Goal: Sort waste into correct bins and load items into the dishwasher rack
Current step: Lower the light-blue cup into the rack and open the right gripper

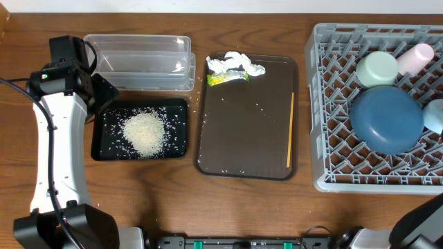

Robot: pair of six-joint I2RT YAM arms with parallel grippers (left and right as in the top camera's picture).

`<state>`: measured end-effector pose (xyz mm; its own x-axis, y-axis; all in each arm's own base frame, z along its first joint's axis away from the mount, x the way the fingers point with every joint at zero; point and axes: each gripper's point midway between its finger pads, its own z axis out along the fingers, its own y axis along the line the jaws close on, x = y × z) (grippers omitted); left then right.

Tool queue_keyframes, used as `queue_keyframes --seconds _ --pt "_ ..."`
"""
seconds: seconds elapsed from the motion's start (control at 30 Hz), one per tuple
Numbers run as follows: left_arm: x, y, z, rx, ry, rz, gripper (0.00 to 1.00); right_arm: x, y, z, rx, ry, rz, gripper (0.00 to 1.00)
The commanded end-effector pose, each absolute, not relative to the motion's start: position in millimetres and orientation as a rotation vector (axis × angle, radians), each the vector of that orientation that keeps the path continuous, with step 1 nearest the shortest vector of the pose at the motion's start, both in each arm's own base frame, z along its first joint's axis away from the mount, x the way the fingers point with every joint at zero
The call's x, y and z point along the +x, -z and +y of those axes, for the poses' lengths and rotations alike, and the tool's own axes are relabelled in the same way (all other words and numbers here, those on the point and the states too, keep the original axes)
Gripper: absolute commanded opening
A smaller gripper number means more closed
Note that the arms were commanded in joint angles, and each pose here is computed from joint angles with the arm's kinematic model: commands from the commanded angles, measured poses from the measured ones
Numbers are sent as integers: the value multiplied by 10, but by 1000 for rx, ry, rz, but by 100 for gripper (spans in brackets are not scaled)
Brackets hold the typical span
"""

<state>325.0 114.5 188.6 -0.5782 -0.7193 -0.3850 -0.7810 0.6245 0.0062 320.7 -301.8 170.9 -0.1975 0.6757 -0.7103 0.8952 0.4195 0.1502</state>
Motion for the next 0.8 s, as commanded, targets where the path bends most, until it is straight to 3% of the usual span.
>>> queue_keyframes --seconds 0.0,0.43,0.77 --pt "3272 -1944 1189 -1214 -264 2478 97 3277 -1820 -2988 1314 337 1912 1" --pt "3271 -1945 1190 -1214 -264 2477 97 3369 -1124 -2981 1355 300 2078 1" --pt "3271 -1945 1190 -1214 -264 2477 97 3120 -1250 -3016 1444 417 2042 1"
